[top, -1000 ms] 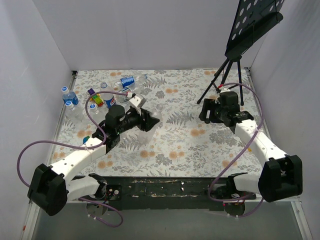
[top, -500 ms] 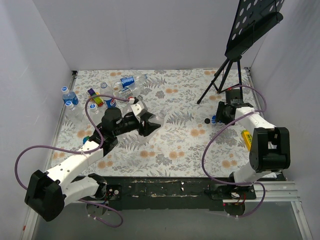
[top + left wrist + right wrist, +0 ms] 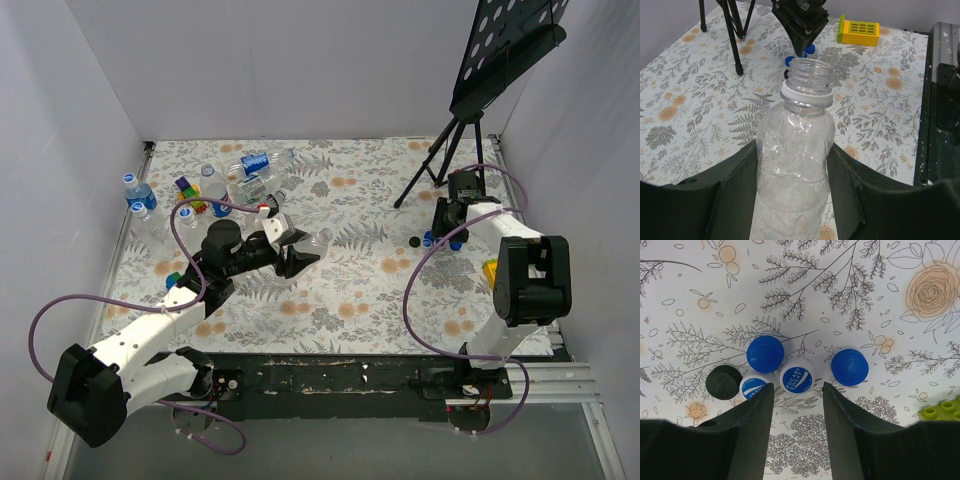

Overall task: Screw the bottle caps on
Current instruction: Screw the bottle cap onto the plastic bottle.

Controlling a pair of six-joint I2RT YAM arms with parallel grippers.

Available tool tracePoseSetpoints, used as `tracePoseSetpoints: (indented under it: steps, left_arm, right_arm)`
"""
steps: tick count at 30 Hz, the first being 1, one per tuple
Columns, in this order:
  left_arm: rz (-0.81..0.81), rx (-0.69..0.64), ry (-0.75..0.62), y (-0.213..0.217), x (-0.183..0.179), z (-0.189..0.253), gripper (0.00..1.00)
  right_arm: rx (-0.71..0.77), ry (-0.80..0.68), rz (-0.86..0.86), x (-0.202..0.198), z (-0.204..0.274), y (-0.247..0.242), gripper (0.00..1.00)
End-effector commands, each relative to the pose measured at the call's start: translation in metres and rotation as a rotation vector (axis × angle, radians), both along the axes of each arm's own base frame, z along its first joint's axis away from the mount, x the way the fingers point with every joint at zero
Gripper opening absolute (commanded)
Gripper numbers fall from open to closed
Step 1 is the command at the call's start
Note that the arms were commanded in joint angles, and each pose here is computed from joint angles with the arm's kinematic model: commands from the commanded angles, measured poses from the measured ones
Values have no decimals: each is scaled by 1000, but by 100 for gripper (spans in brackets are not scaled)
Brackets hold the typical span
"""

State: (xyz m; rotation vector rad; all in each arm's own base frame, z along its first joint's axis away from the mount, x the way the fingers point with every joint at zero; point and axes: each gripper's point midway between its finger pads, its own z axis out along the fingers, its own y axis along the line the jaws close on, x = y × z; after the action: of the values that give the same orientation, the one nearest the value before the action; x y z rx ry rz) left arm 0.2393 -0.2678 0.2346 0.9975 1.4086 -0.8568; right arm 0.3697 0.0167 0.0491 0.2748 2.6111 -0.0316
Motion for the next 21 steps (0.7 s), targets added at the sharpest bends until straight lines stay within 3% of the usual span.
tracePoseSetpoints:
  steps: [1, 19, 21]
  left_arm:
    - [-20, -15, -56, 0, -3, 11, 36]
    - [-36, -8, -60, -1, -5, 9, 36]
    - [-39, -7, -63, -1, -6, 9, 36]
  right_arm:
    - [5, -23, 18, 13, 6, 1, 51]
    - [-17, 27, 27, 12, -12, -3, 46]
    - [-22, 27, 26, 12, -12, -4, 42]
